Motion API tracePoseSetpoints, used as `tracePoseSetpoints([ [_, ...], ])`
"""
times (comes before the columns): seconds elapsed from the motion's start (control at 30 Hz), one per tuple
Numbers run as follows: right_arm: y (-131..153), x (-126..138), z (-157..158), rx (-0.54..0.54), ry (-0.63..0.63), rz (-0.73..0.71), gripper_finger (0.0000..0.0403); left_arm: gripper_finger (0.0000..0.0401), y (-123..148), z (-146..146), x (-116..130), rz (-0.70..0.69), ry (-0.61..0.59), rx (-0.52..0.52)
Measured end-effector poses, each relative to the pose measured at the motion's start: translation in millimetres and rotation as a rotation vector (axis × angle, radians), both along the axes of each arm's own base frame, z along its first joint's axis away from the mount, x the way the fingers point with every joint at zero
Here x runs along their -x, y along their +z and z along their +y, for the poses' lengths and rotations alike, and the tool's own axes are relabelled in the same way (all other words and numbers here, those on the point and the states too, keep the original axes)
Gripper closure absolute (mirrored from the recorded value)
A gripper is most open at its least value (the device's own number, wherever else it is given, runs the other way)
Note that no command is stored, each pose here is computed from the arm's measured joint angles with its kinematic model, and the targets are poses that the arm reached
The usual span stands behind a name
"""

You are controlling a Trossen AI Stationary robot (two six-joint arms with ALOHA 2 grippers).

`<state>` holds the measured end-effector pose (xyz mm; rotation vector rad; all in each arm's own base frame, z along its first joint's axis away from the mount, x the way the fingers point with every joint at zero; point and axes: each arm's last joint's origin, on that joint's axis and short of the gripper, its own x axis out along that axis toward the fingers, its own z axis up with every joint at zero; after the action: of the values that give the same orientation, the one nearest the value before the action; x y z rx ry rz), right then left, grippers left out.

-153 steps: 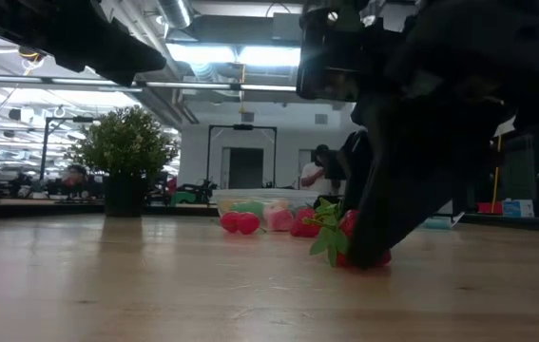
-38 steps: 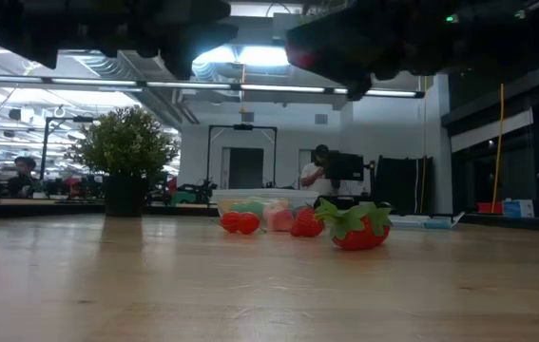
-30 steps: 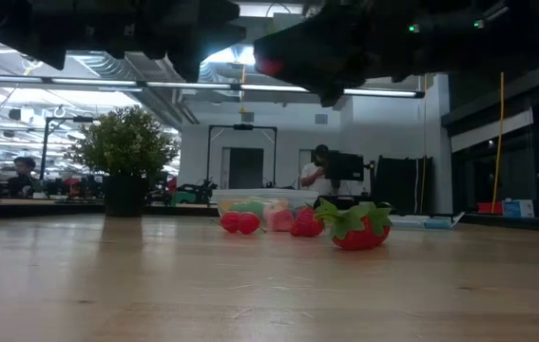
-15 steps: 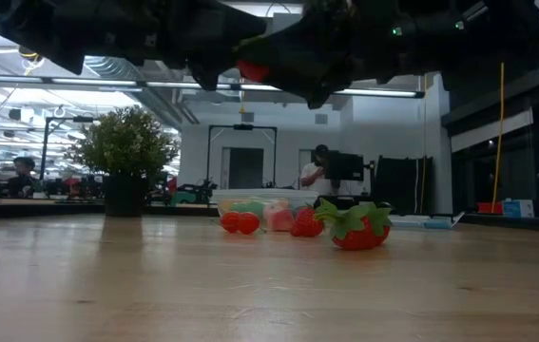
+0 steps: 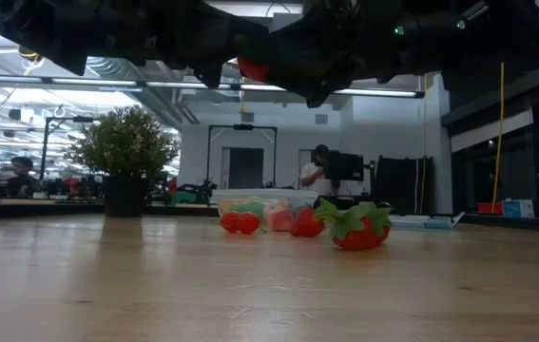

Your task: Pick and placing Produce into tupperware

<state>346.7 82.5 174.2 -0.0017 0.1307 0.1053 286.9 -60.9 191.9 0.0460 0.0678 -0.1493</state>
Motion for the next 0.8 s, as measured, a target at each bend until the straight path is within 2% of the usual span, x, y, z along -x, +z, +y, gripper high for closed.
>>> tracePoseSetpoints([
  [0.43, 0.2, -0.1, 0.0, 0.003, 0.008, -0.002, 0.0265, 0.0399, 0.2, 1.1, -0.2, -0.007, 0.0, -0.034],
  [0.63, 0.4, 0.0, -0.1, -0.034, 0.002, 0.0, 0.0264, 0.04, 0.7, 1.6, -0.3, -0.016, 0.013, -0.078],
  [0.7, 0.4, 0.0, 0.0, -0.047, -0.002, 0.001, 0.023, 0.04, 0.6, 2.8, -0.5, -0.016, 0.019, -0.079],
  [0.8, 0.9, 0.1, 0.3, -0.062, -0.001, 0.0, 0.0141, 0.04, 2.5, 5.8, 0.1, -0.017, 0.035, -0.079],
])
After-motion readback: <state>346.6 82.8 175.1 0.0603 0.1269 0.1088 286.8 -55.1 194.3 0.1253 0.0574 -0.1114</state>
